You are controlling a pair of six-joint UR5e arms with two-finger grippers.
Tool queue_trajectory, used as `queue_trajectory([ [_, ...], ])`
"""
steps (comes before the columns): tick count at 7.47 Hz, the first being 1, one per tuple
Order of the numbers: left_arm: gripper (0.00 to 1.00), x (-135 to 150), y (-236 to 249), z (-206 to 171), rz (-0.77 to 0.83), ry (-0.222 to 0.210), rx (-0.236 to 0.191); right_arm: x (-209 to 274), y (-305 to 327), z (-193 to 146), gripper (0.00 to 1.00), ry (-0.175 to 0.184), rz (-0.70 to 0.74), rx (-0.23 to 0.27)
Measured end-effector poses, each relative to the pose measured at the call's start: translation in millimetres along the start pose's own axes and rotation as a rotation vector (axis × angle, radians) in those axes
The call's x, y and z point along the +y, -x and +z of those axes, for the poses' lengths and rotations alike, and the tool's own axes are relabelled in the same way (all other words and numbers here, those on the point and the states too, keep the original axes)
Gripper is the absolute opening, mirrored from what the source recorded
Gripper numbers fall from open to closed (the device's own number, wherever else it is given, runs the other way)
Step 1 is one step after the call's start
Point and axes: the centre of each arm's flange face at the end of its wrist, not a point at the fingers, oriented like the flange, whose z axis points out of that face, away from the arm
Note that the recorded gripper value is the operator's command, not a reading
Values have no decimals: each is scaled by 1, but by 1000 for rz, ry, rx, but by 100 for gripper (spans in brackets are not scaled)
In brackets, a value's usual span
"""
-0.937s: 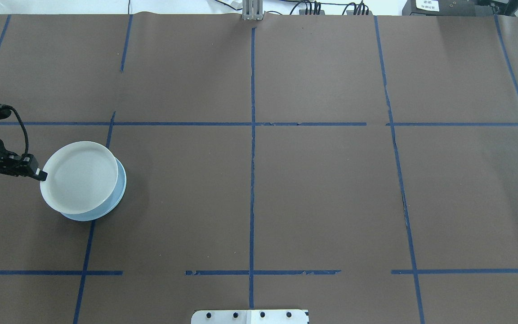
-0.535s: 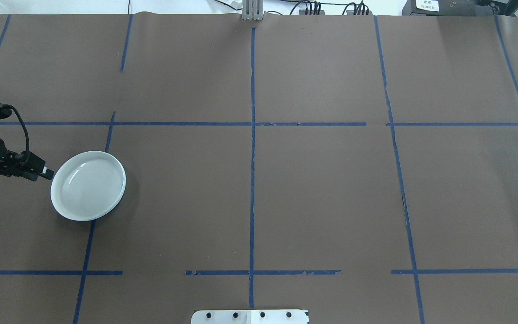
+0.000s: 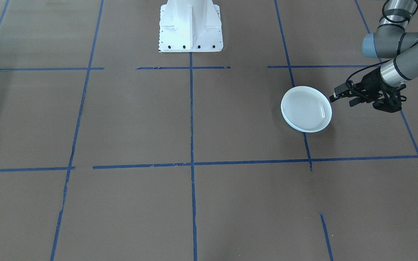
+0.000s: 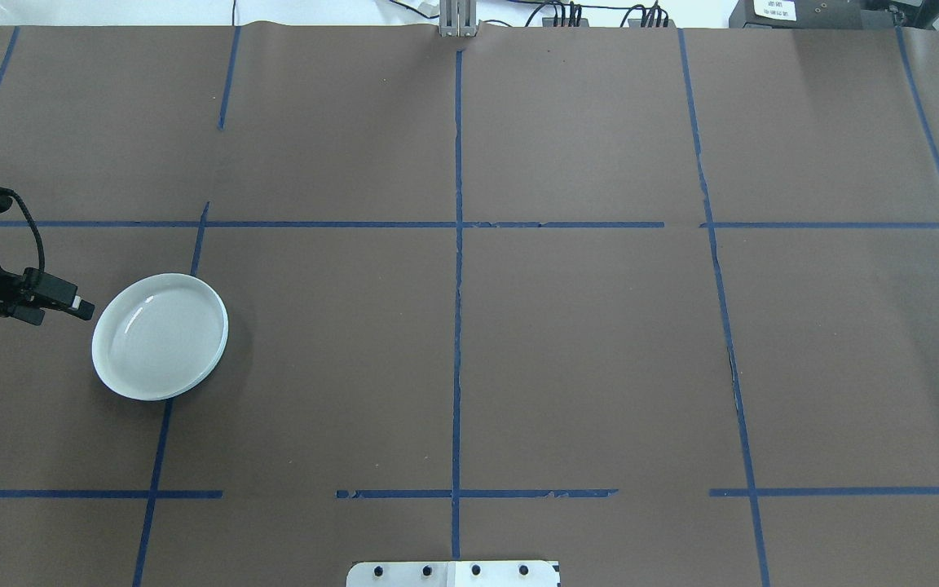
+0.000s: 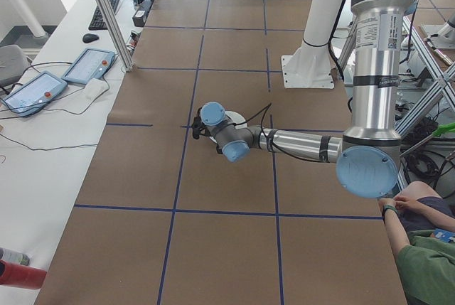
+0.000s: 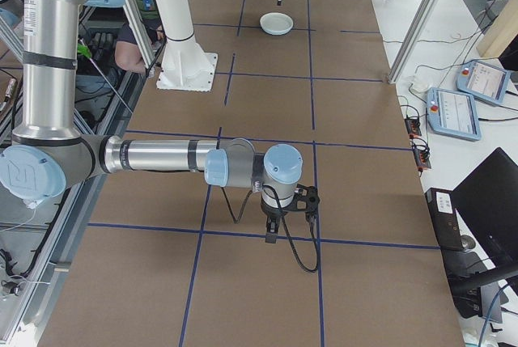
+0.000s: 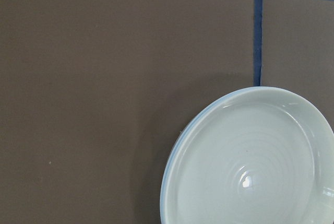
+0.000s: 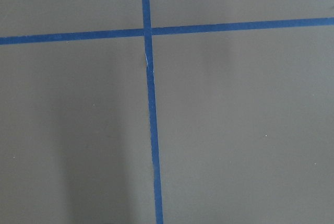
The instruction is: Stack plate in center
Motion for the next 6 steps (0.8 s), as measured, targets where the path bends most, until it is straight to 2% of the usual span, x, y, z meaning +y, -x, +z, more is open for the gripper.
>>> queue_trajectory([
  [2, 100, -2, 26, -21, 93, -21, -13, 0, 0, 0, 100, 0, 0, 0],
  [5, 100, -14, 81, -62, 260, -5, -116, 0, 0, 0, 100, 0, 0, 0],
  [6, 100, -18, 101, -77, 303, 16, -152, 0, 0, 0, 100, 0, 0, 0],
])
